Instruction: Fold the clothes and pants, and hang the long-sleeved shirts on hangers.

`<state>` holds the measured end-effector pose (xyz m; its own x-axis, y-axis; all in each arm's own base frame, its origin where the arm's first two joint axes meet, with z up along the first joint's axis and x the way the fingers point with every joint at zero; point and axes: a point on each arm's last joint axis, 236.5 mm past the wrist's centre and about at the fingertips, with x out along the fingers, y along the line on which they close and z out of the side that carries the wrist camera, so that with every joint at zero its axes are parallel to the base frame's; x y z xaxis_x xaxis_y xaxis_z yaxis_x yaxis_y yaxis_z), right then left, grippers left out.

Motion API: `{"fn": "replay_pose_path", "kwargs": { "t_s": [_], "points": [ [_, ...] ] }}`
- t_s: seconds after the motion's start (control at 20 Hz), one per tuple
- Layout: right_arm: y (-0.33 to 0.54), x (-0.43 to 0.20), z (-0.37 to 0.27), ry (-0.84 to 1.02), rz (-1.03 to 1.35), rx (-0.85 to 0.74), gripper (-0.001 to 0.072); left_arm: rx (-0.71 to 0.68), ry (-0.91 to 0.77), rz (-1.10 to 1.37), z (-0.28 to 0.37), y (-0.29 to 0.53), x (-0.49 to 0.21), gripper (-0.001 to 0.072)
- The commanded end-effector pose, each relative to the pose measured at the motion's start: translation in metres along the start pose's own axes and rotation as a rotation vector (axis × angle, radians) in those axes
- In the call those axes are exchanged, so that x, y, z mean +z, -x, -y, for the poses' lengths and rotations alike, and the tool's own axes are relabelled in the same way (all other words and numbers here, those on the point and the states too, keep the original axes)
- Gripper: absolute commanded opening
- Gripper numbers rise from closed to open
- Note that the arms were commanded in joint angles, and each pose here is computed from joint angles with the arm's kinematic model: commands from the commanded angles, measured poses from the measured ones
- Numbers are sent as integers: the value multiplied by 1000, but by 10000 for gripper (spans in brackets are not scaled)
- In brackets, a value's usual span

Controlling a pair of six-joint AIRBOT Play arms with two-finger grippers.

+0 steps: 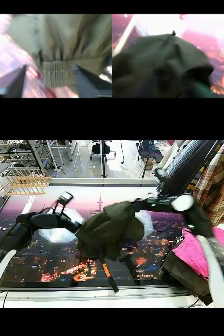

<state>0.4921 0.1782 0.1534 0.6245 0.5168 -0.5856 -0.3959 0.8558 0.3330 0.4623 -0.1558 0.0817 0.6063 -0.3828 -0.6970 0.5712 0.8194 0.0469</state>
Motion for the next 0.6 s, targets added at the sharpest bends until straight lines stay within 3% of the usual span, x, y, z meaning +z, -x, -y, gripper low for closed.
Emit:
{"fn": "replay_pose_path", "kwargs": {
  "t_s": [0.0,0.15,0.25,0.35,0.45,0.55],
  "points": [
    [-72,-21,26,-77,-13,-14,642,215,218,219,-91,-21,26,715],
    [-66,-53,29,-57,-154,-8,631,145,394,31,-95,-31,-32,714],
    [-62,-71,23,-62,-231,17,626,57,358,-137,-70,-33,-68,704],
    [-60,-82,17,-93,-283,33,626,54,223,-316,-53,-28,-102,585],
    [-58,-87,23,-175,-303,4,629,93,160,-426,-45,-25,-119,586],
    [-55,-88,42,-250,-303,-64,629,34,163,-402,-16,-34,-108,587]
  ]
}}
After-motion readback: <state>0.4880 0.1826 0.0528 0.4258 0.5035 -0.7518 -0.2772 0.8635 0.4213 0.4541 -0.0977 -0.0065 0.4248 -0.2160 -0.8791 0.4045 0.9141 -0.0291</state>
